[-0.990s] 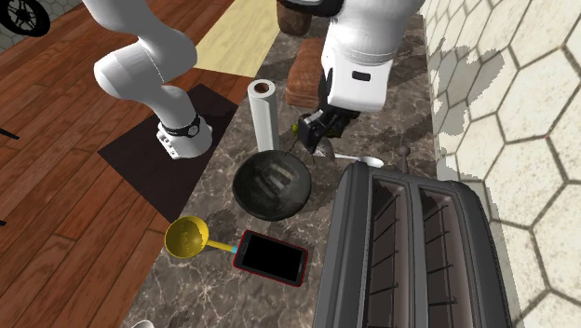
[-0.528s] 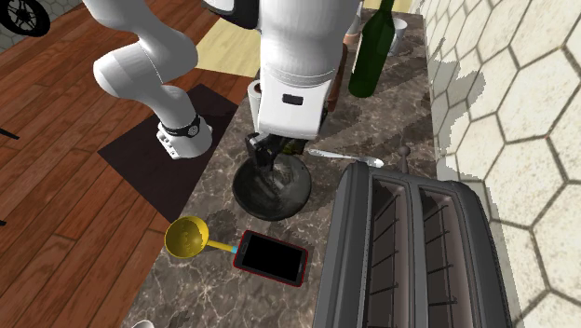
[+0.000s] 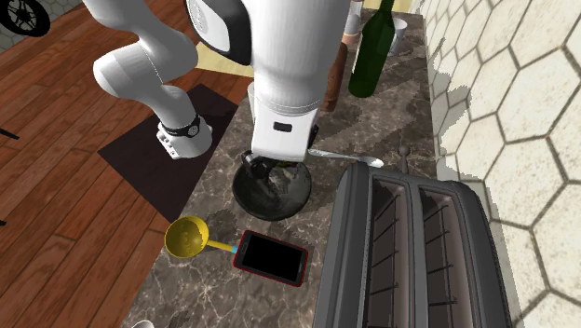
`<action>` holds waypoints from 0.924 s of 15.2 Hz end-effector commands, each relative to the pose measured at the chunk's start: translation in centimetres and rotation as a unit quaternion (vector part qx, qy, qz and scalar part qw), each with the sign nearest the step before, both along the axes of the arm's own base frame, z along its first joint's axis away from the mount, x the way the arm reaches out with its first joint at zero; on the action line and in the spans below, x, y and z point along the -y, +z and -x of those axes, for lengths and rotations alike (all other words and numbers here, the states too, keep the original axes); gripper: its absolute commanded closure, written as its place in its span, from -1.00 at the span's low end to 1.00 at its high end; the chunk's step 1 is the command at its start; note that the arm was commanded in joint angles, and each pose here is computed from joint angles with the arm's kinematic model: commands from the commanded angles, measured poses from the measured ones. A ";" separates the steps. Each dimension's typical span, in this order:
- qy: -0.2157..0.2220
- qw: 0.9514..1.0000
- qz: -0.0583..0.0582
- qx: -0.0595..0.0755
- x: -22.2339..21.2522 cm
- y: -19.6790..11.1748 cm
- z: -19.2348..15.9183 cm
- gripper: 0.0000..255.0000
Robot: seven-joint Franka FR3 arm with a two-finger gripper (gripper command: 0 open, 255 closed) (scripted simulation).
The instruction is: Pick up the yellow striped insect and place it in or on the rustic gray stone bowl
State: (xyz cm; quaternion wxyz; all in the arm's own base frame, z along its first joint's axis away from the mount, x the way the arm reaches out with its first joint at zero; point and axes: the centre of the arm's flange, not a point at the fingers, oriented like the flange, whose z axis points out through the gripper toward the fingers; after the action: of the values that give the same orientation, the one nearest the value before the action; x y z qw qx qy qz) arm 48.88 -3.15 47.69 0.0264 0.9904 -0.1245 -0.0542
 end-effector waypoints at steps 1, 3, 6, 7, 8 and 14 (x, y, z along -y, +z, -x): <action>0.000 1.000 0.000 0.000 0.1 -1.2 0.1 1.00; 0.000 1.000 0.000 0.000 0.1 -2.2 0.1 1.00; 0.000 1.000 0.000 0.000 0.1 -4.0 0.1 1.00; 0.000 1.000 0.000 0.000 0.1 -4.0 0.1 1.00; 0.000 1.000 0.000 0.000 0.1 -4.0 0.1 1.00; 0.000 1.000 0.000 0.000 0.1 -4.0 0.1 1.00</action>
State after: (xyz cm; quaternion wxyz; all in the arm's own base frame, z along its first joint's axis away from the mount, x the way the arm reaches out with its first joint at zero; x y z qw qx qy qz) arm 48.76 -3.25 43.68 0.0263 0.9904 -0.1245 -0.0540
